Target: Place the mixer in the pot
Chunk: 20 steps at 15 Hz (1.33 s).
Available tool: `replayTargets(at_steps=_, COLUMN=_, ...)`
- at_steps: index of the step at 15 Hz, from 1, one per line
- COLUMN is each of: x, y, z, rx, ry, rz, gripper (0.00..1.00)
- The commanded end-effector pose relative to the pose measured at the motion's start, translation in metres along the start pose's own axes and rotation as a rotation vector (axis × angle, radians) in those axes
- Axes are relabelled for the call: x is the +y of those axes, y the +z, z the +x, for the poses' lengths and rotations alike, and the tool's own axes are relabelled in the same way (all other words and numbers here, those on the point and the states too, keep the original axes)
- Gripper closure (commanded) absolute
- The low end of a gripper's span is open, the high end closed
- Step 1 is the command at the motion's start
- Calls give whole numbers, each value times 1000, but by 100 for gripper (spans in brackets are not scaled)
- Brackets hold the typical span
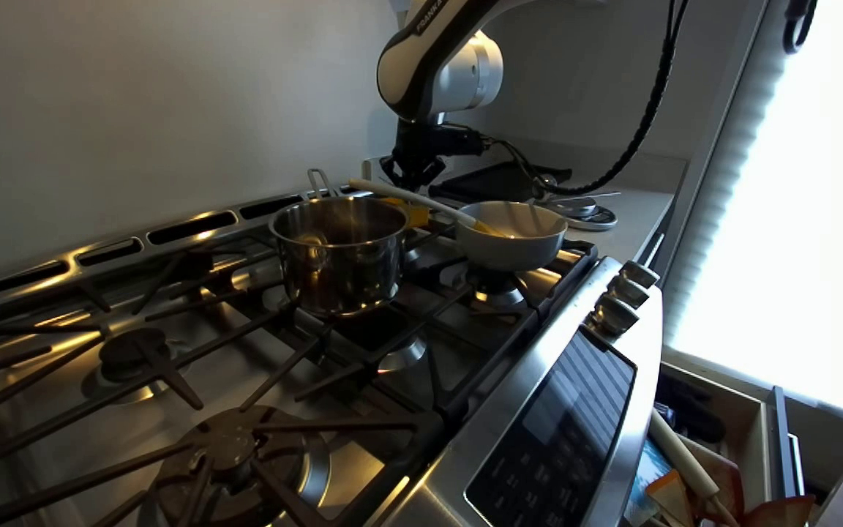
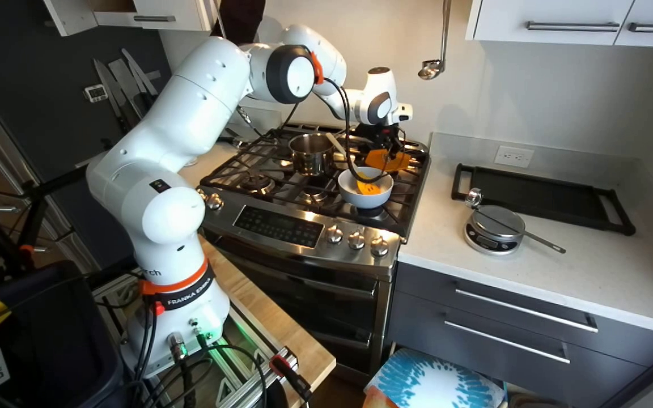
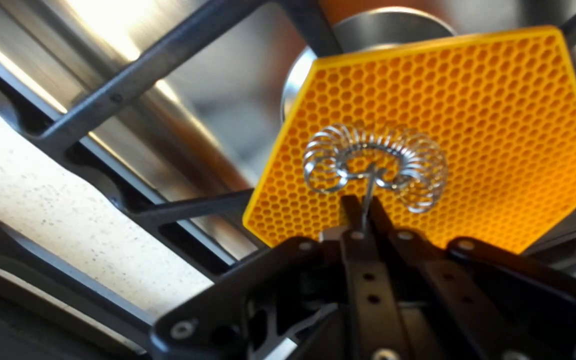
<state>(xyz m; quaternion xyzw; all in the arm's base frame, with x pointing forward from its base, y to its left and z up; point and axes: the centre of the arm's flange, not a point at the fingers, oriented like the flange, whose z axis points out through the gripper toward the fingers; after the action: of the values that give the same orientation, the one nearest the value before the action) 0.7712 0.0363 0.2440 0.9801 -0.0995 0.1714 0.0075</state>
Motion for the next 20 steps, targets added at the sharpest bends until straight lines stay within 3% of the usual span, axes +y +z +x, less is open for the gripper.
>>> replayTargets(at_steps=1, x=-18, y=-38, z=3, rx=69, ry=-51, rz=83, gripper=99)
replayTargets(at_steps=4, x=-47, y=-73, z=-1, rx=94, ry=-120, rz=188, gripper=99)
replayTargets(at_steps=7, x=-78, y=-104, z=-20, rx=90, ry=-177, rz=307, gripper=99)
replayTargets(at_steps=9, x=-84, y=-126, z=-38, rx=73, ry=-196, rz=347, gripper=99)
replayTargets(at_steps=15, x=-82, y=-188, z=-92, rx=75, ry=-219, rz=338, gripper=99)
replayTargets(at_steps=20, x=-137, y=-197, z=-140, rx=195, ry=-279, rz=308, gripper=99)
